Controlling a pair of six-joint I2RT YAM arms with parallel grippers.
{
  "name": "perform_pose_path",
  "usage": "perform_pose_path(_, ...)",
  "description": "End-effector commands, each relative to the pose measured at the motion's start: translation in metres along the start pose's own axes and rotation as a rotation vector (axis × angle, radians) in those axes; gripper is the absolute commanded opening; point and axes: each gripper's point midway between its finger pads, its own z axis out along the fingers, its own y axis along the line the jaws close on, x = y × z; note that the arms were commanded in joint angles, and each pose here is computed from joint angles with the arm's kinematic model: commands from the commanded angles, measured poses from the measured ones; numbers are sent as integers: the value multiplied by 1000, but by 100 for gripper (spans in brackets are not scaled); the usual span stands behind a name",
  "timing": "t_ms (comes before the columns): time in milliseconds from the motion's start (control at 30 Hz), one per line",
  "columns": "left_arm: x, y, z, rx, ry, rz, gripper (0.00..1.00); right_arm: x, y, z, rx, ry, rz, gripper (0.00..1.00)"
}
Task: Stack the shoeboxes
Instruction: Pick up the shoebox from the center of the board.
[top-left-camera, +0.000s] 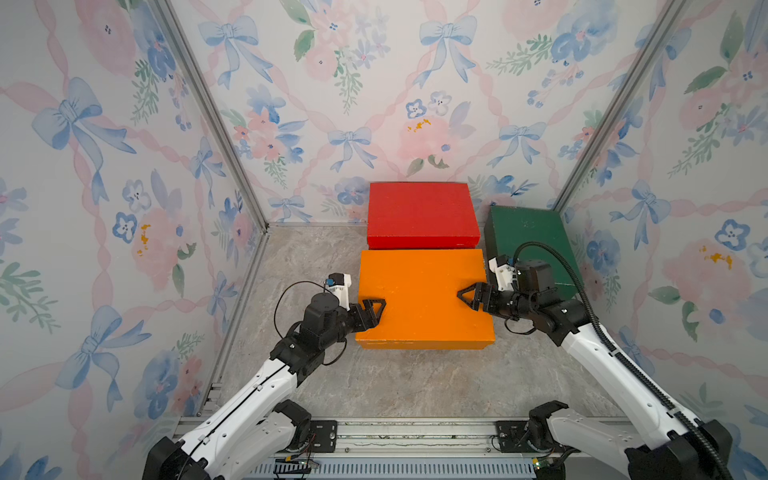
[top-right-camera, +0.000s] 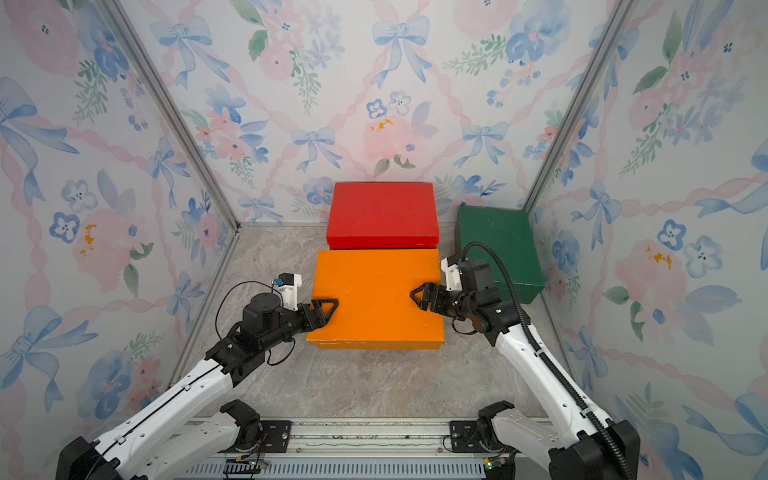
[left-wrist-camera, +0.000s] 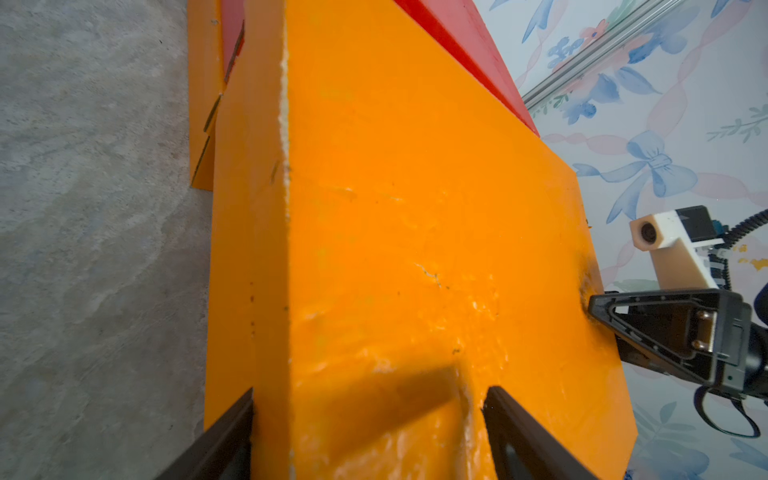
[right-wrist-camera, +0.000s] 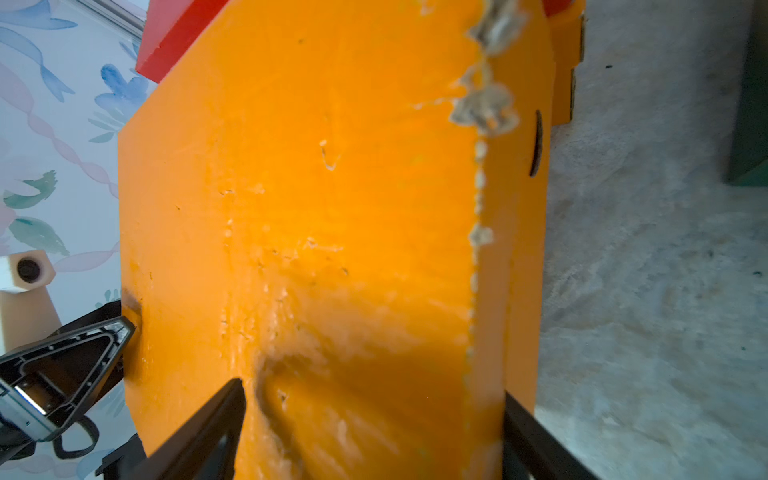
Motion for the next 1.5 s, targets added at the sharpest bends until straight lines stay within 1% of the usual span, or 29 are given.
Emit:
perform_pose_path(0, -15, -60, -14, 208, -10, 50, 84, -1, 51, -18, -181, 16, -74, 86)
perform_pose_path(100, -18, -64, -15, 210, -14, 58, 83, -6, 56, -23, -185, 5, -86, 86)
perform_pose_path(133, -29, -76, -20, 232, -37, 66, 83, -8, 57, -24, -186, 4, -90, 86)
perform_pose_path(300, -41, -92, -25, 252, -59, 87, 83, -16, 66, -32, -199, -16, -108, 86)
perform_pose_path(733, -62, -123, -31, 290, -93, 127, 83, -40, 90, -51, -235, -79, -140, 85)
perform_pose_path(1167, -75, -142, -33, 309, -112, 150, 83, -72, 107, -64, -254, -142, -157, 83)
perform_pose_path(1467, -91, -156, -29, 317, -130, 176, 82, -93, 114, -70, -267, -176, -151, 82)
